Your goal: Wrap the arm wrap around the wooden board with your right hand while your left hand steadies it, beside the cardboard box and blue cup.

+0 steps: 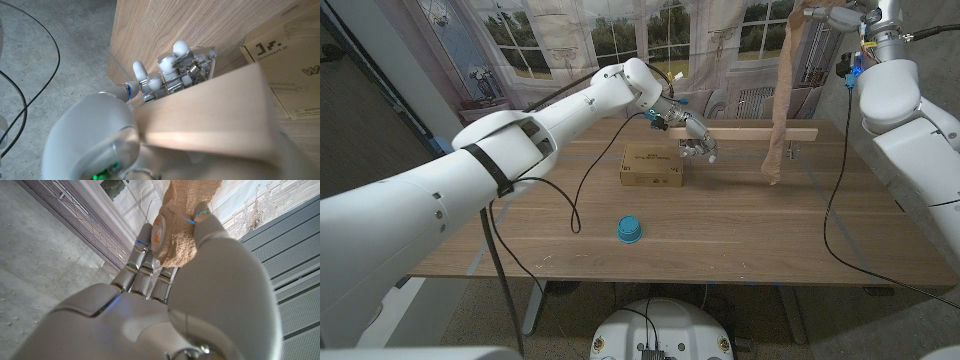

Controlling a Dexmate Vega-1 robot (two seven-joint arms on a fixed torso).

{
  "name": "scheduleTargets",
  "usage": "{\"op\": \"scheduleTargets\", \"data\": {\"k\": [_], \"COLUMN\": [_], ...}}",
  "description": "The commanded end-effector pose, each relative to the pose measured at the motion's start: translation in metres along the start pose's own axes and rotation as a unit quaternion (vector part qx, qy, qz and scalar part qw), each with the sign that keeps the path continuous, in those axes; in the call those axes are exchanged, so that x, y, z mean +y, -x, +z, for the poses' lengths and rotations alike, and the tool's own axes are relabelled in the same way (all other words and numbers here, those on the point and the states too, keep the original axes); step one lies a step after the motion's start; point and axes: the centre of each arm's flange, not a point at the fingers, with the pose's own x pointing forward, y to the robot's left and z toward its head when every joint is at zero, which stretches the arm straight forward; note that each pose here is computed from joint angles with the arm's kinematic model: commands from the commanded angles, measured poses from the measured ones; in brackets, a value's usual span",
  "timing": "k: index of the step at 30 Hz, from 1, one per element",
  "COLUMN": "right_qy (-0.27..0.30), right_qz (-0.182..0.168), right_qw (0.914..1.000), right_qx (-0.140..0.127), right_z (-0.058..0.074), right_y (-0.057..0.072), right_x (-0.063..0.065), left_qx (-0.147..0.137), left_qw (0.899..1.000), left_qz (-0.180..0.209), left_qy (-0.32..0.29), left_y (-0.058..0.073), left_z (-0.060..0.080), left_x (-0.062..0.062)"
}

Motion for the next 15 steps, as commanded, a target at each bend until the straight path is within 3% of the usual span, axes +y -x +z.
{"op": "scheduleTargets", "data": {"k": [1, 8, 15], "right_qy": [-0.06, -0.073, -0.077], "right_qz": [-0.02, -0.038, -0.034], "right_qw": [0.9955, 0.9897, 0.9853], "right_qx": [0.071, 0.117, 0.148], "right_z": [-0.042, -0.074, -0.1], "right_y": [0.003, 0.011, 0.025], "right_x": [-0.025, -0.033, -0.038], "left_qx": [-0.024, -0.035, -0.051], "left_qw": [0.999, 0.999, 0.999], "left_qz": [-0.022, -0.023, -0.016], "left_qy": [-0.005, -0.003, 0.006], "left_y": [0.001, 0.005, 0.013], "left_z": [0.008, 0.01, 0.01], "left_x": [-0.006, -0.008, -0.01]}}
